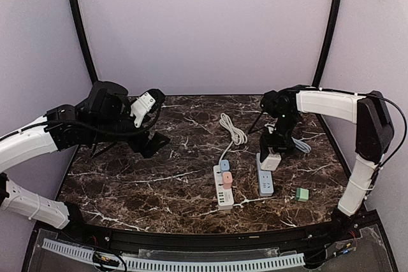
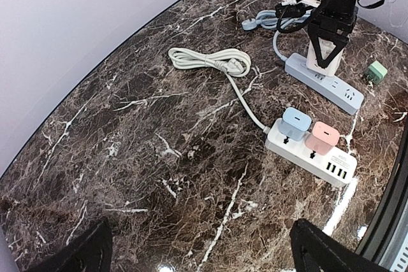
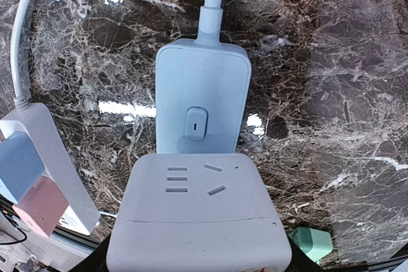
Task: Insert the plug
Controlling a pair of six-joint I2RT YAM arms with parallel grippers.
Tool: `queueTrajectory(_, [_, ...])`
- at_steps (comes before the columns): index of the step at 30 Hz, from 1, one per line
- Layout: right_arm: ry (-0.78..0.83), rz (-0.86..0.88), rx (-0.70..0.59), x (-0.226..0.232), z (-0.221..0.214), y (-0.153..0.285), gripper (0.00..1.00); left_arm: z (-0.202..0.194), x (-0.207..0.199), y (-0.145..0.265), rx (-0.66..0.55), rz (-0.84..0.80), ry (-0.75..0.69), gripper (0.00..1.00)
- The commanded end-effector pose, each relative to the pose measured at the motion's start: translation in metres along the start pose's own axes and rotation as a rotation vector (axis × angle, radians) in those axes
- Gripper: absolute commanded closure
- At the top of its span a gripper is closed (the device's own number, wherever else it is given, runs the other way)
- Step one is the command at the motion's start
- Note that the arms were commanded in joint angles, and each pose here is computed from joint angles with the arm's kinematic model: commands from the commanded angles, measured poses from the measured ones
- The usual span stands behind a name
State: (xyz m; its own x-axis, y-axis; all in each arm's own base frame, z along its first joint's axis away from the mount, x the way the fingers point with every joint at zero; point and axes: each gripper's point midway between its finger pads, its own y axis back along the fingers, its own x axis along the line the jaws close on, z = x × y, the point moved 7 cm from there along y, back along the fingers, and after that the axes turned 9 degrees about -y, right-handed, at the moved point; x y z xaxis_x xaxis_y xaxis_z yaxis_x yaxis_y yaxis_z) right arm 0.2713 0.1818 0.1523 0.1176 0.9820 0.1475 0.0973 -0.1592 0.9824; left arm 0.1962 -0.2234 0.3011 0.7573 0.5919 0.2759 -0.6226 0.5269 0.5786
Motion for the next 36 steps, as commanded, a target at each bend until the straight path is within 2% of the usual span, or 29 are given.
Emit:
queueTrajectory(1, [-0.013, -0.008, 0.022, -0.001, 0.000, -0.008, 1.00, -0.002, 0.002, 0.006, 0.012, 0.009, -0.011, 0.01])
queueTrajectory(28, [-0.013, -0.032, 0.040, 0.005, 0.002, -0.009, 1.00, -0.002, 0.001, 0.019, -0.002, -0.016, -0.043, 0.01])
queueTrajectory(36, [0.023, -0.016, 0.044, 0.002, -0.007, -0.013, 1.00, 0.006, 0.010, 0.025, -0.023, 0.047, 0.049, 0.01])
